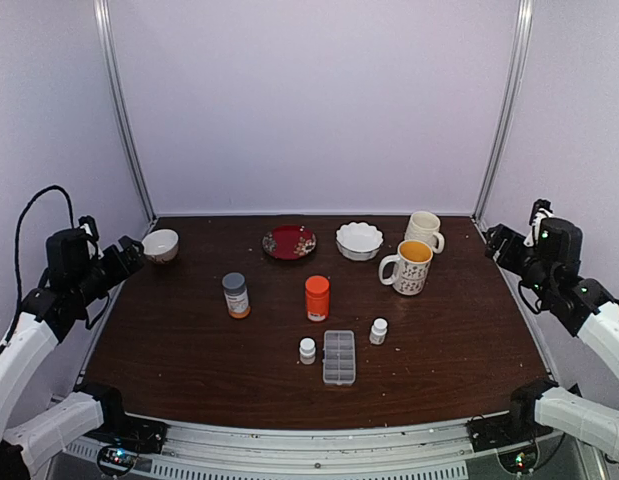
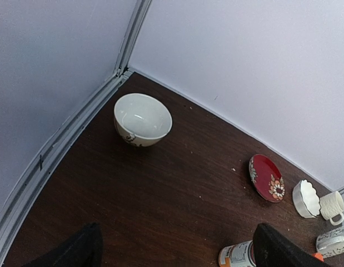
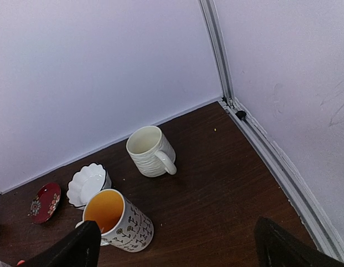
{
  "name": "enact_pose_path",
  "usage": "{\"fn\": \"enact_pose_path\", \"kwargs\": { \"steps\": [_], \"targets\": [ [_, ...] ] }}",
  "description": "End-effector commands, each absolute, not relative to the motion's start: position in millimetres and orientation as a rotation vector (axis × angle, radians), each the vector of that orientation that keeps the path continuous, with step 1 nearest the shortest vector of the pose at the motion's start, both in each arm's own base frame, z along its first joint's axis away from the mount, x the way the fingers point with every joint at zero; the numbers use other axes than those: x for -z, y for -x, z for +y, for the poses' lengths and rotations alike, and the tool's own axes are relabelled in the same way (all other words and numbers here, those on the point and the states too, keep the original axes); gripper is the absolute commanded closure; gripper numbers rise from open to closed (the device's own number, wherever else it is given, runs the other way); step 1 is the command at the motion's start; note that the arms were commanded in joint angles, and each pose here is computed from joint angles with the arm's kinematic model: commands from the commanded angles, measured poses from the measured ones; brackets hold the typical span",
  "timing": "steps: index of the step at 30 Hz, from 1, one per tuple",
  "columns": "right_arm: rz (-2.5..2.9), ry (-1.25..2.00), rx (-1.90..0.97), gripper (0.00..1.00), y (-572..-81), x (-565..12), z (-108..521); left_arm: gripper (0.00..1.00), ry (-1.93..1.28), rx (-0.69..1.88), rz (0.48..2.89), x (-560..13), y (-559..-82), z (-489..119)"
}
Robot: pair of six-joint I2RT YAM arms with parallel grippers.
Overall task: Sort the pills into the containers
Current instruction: Pick up the pill container from the center of the board.
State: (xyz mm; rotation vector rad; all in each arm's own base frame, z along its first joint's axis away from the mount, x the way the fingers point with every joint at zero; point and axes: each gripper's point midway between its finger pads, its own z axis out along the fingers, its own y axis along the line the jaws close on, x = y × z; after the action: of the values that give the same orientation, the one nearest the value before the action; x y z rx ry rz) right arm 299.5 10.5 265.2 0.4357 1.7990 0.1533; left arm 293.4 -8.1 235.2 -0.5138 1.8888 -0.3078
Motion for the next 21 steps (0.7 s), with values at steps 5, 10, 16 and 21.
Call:
{"fn": "enact_pose_path", "kwargs": {
  "steps": [5, 10, 16, 21],
  "targets": [
    [1.942, -0.545, -0.222, 0.0, -302, -240, 18, 0.02, 0.48, 0.402, 1.879, -247, -277, -20],
    [2.127, -0.441, -0.308, 0.0, -306, -212, 46, 0.02, 0.369, 0.475, 1.872, -255, -270, -36],
    [2.225, -0.363, -0.423, 0.01, -295, -195, 86, 0.02, 0.187, 0.668, 1.895, -250, -270, -74],
    [2.304, -0.245, -0.53, 0.05, -278, -186, 151, 0.03, 0.146, 0.793, 1.947, -239, -270, -100]
  ]
}}
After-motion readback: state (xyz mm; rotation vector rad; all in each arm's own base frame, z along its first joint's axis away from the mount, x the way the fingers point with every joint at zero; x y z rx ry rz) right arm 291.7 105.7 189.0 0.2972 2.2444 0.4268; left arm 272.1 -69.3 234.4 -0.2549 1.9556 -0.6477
